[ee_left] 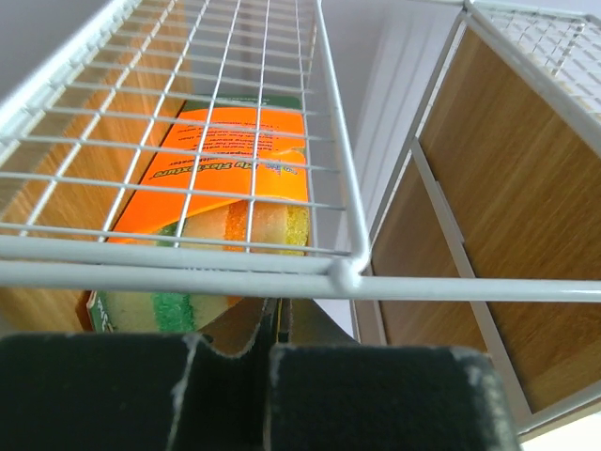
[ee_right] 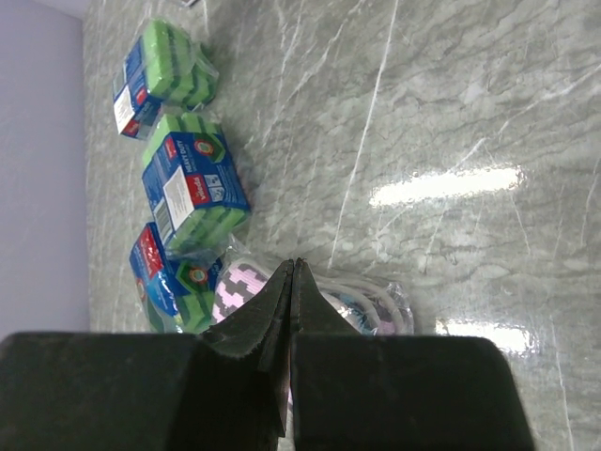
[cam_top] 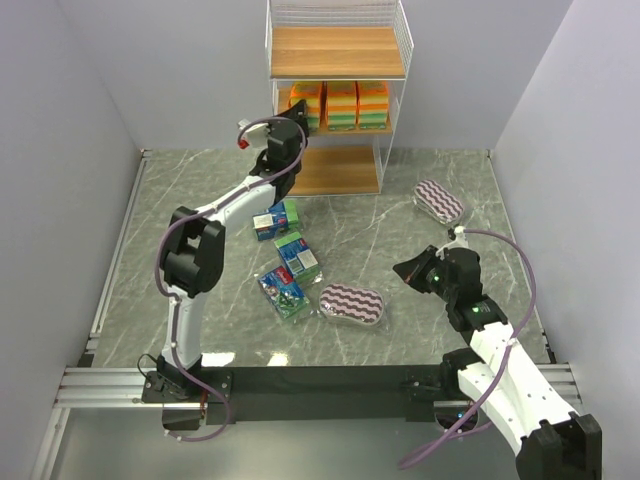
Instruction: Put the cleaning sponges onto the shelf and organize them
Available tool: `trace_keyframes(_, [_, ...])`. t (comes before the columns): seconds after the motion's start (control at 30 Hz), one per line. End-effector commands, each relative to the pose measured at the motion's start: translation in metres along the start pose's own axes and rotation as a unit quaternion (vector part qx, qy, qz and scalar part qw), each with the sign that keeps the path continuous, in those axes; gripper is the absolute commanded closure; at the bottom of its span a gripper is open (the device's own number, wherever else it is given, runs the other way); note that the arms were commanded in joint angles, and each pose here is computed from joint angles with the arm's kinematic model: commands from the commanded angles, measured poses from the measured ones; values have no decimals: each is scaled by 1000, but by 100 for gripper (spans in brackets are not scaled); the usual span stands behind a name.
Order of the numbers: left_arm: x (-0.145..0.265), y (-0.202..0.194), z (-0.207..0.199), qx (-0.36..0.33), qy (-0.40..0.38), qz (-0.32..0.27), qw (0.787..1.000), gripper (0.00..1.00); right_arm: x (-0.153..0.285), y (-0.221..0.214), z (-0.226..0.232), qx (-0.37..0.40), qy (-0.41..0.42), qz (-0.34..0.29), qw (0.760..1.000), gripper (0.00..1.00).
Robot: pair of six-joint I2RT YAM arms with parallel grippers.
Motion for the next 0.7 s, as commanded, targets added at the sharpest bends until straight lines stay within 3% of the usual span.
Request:
trace_keyframes(0.0, [-2, -9, -13, 41, -30, 26, 998, 99, 1, 3, 0, 13, 0, -7, 1000, 100])
trace_keyframes(0.17, [1, -11, -14, 46, -42, 40, 997, 96, -1, 2, -2, 14, -2, -4, 1000, 100])
trace_keyframes(0.23, [6, -10, -18, 45, -45, 39, 997, 88, -2, 2, -2, 15, 0, -4, 1000, 100])
trace_keyframes(0.27, [8, -9, -19, 42, -46, 38, 997, 77, -2, 2, -2, 14, -2, -3, 1000, 100])
trace_keyframes(0.37, [13, -7, -23, 36, -44, 37, 998, 56, -5, 0, -4, 12, 0, 1, 1000, 100])
trace_keyframes(0.67, [32, -6, -32, 22, -59, 66, 996, 38, -6, 0, -5, 11, -4, 1, 1000, 100])
Point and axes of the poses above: each gripper's point midway between its finger pads, its own x axis back along the fingers, its own z axis along the line the jaws close on, y = z × x, the point moved 10 cm from there along x, back along the fingers, and after that the axes turned 1 degree about -x, right-handed, at the moved point
